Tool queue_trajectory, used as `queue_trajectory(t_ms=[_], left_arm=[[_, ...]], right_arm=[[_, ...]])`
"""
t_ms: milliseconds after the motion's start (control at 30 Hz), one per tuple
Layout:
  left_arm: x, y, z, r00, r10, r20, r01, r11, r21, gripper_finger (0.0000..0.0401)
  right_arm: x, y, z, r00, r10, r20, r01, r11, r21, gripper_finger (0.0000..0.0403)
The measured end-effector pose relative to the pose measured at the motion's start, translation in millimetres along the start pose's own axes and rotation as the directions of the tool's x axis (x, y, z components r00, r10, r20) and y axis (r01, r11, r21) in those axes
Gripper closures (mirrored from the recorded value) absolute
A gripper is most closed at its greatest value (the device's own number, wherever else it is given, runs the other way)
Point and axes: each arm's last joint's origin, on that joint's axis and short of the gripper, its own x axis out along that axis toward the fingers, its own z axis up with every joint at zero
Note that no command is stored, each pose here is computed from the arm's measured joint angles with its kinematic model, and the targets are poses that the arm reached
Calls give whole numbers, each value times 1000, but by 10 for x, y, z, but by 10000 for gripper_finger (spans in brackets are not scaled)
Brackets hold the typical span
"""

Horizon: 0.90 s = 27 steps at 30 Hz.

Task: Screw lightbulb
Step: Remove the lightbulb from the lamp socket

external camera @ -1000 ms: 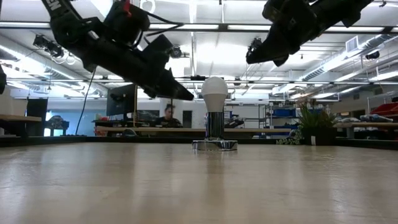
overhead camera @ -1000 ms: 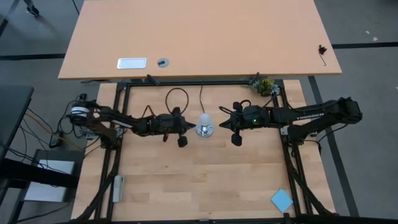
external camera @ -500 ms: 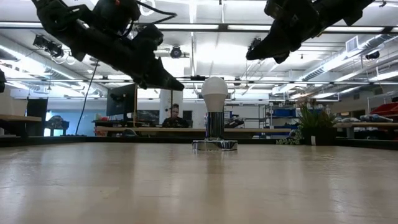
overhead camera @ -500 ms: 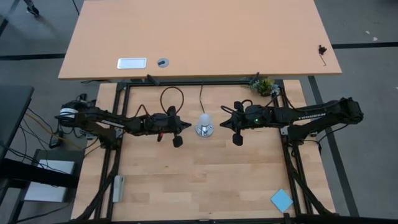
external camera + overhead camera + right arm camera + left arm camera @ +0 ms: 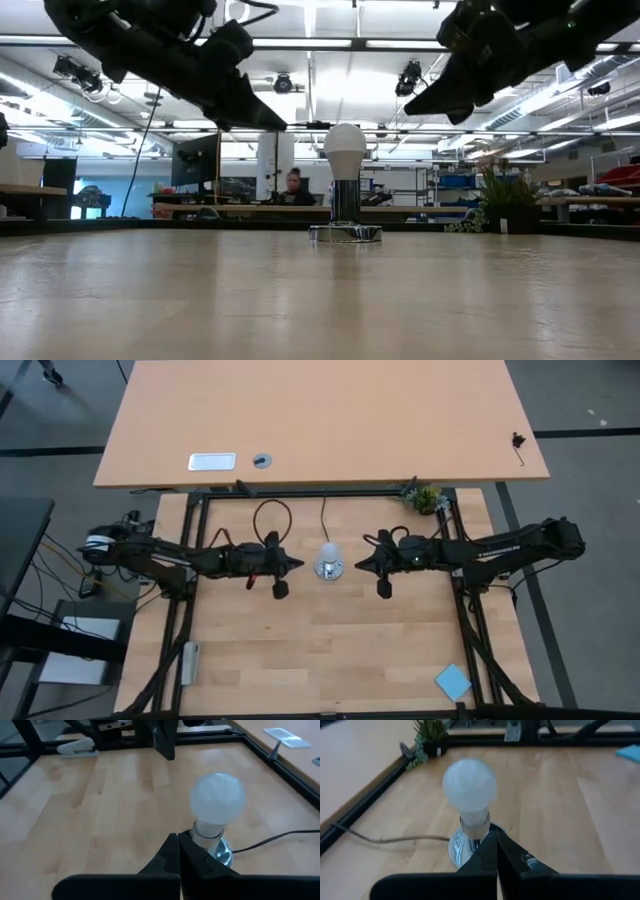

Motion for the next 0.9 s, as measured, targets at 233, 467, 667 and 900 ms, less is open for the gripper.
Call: queue_trajectory(t_ms=[233,467,667,900], left_arm=[[-133,8,34,999,-10,-32,10,1000,0,401],[-235,22,22,996,-31,-81,30,1000,-9,401],[-237,26,32,997,-17,-74,17,1000,-8,400],[-237,39,30,997,23,-75,-23,1000,-5,400]], right_arm=[[3,3,-192,1000,12,13,-13,997,70,403],[2,9,-238,1000,4,3,-4,995,97,403],[-1,15,-239,998,-63,7,62,994,92,403],[-2,15,-236,996,-89,12,87,992,91,402]])
